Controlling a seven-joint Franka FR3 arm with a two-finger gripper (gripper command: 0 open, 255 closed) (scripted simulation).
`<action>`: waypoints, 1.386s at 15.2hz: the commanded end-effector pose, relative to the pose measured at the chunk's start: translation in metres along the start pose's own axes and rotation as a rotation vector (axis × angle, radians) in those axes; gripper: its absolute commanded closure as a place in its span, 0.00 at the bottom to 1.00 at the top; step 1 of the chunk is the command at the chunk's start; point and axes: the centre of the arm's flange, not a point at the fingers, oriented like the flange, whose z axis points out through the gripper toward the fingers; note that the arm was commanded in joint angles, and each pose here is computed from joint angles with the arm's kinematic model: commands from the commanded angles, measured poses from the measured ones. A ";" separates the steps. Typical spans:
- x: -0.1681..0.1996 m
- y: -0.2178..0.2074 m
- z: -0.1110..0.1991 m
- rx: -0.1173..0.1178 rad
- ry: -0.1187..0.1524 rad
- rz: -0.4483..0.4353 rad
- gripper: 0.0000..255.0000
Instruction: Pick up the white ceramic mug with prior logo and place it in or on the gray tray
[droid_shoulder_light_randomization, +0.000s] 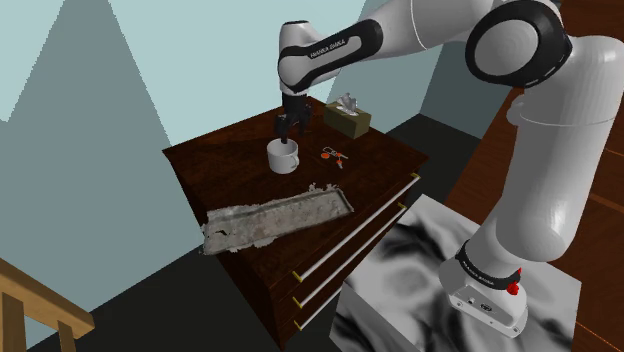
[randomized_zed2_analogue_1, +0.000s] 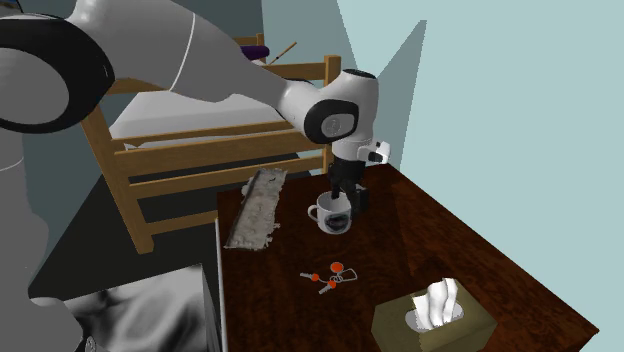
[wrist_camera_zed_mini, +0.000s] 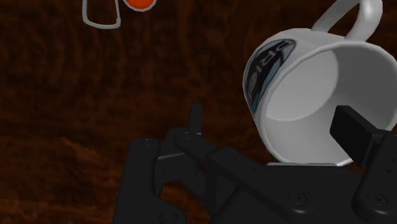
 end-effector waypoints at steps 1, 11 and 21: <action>0.004 -0.001 0.012 0.000 0.000 -0.001 0.00; 0.004 -0.001 0.042 0.000 0.000 -0.001 0.00; 0.004 -0.001 0.042 0.000 0.000 -0.001 1.00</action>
